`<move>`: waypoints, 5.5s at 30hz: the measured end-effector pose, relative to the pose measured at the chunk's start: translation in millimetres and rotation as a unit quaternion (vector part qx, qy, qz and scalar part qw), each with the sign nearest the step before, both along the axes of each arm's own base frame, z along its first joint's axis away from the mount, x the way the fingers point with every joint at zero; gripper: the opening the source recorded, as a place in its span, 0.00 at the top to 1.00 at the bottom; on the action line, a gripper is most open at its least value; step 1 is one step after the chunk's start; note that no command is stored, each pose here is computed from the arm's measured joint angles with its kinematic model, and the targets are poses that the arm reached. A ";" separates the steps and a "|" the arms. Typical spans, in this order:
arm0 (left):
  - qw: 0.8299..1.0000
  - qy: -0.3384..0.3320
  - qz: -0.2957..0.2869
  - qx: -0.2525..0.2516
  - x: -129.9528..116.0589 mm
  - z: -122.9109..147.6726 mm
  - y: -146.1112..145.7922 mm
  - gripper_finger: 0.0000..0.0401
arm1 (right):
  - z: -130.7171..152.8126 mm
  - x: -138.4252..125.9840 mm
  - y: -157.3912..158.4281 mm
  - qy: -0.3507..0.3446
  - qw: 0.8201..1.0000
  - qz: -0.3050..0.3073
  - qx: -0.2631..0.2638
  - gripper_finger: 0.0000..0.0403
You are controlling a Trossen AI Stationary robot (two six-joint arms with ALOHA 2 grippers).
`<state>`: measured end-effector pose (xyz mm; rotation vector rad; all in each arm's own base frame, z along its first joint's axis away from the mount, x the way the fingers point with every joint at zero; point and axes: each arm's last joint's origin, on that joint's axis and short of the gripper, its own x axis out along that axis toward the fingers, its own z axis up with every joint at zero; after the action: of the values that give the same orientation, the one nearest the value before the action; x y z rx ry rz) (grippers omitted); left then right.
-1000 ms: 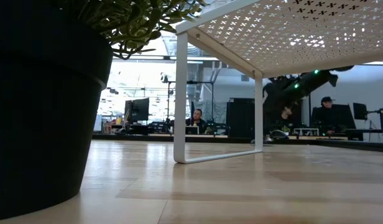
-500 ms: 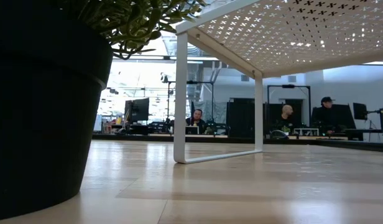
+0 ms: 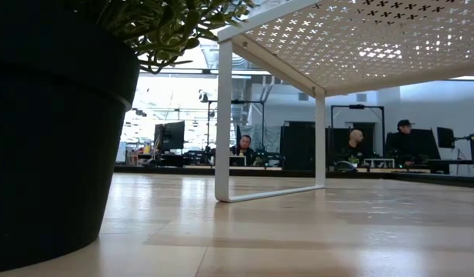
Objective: Pick & Place candle stick holders
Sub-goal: Put the left black candle holder on the shelf aligned with the black candle holders, then return to Home Position
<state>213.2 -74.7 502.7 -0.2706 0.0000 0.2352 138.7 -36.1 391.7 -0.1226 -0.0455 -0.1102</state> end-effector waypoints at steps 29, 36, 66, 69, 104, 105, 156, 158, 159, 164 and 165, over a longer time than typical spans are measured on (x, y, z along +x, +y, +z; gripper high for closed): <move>1.000 0.002 -0.009 0.000 -0.1 -0.3 -0.4 0.68 | -56.0 120.7 100.5 0.107 0.969 0.224 -0.020 0.99; 1.000 0.002 -0.009 0.000 -0.1 -0.3 -0.3 0.68 | -75.3 133.9 105.0 0.153 0.964 0.218 -0.021 0.99; 1.000 0.001 -0.024 -0.002 0.0 -0.3 -1.3 0.68 | -87.5 131.5 118.1 0.203 0.949 0.241 -0.015 0.99; 1.000 0.001 -0.024 -0.002 0.0 -0.3 -1.3 0.68 | -87.5 130.9 119.8 0.203 0.948 0.244 -0.016 0.99; 1.000 0.002 -0.024 -0.001 0.0 -0.3 -1.3 0.68 | -99.2 137.6 124.8 0.224 0.942 0.247 -0.023 0.72; 1.000 0.002 -0.024 -0.001 0.0 -0.3 -1.3 0.68 | -97.7 136.6 124.3 0.222 0.944 0.244 -0.024 0.69; 0.999 -0.034 0.023 0.034 -106.5 -165.2 51.0 0.99 | -160.5 -65.7 23.1 0.020 0.992 -0.118 0.046 1.00; 0.999 -0.043 0.023 0.023 -111.6 -179.3 53.1 0.99 | -166.6 -63.5 22.5 0.025 0.991 -0.118 0.049 1.00; 0.998 -0.050 0.024 0.019 -114.3 -184.8 54.2 0.99 | -167.0 -63.5 22.3 0.017 0.992 -0.118 0.051 1.00; 0.997 -0.068 0.024 0.012 -119.6 -215.6 56.3 0.99 | -182.8 -60.6 21.2 0.036 0.990 -0.121 0.062 1.00; 0.997 -0.068 0.024 0.011 -120.3 -221.2 56.6 0.99 | -184.5 -59.9 21.2 0.036 0.990 -0.121 0.063 1.00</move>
<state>92.9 -18.1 281.5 -0.2641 -0.1441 0.2647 78.8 -14.9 207.2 -0.0053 0.0496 -0.3509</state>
